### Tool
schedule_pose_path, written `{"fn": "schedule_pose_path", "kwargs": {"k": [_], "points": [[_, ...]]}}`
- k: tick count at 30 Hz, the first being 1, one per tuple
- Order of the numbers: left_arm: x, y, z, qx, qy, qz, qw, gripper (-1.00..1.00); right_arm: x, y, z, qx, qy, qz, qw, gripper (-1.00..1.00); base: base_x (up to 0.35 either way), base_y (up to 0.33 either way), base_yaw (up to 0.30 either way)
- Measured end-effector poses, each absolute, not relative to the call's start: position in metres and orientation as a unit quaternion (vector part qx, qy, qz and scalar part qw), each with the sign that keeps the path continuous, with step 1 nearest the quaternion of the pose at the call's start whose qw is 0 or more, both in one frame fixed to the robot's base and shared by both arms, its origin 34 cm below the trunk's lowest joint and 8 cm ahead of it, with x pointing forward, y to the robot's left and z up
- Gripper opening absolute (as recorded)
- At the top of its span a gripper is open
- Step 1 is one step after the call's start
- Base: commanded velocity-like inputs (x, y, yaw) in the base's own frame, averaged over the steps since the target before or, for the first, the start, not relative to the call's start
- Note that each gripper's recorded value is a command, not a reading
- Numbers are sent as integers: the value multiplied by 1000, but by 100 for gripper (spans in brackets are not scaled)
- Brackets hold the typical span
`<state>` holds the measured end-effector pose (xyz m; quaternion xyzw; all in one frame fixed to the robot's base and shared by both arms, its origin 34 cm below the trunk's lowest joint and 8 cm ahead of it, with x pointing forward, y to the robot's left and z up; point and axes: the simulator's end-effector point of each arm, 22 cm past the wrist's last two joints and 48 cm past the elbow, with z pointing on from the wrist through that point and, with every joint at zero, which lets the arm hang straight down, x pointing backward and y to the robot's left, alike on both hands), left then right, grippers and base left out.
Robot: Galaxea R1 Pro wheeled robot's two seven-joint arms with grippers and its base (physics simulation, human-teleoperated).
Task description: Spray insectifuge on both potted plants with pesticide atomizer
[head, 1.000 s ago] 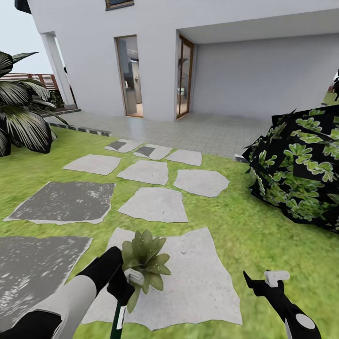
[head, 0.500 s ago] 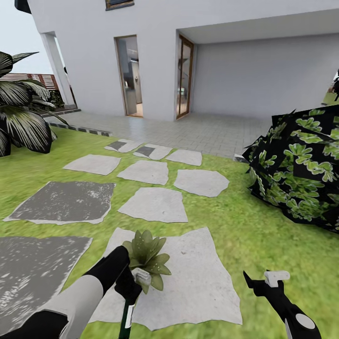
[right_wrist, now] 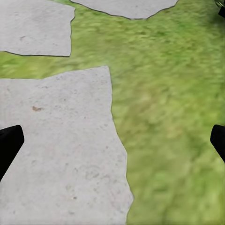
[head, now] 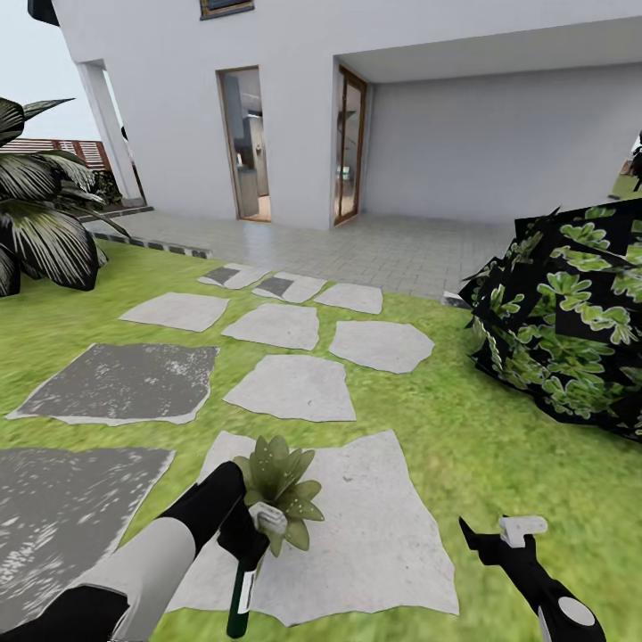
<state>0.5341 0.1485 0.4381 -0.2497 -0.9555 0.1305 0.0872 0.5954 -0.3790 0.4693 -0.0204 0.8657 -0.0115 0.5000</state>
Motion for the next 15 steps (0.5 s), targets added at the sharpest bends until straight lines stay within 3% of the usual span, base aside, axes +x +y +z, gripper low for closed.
{"fn": "schedule_pose_path", "kwargs": {"k": [10,15], "points": [[527,163,432,-245,-957,122,95,-100,596,-379,470,-19,865,-11,501,100,0,0,-5],[532,182,427,-244,-961,91,91,-100,596,-380,470,-18,865,-11,501,100,0,8,-223]]}}
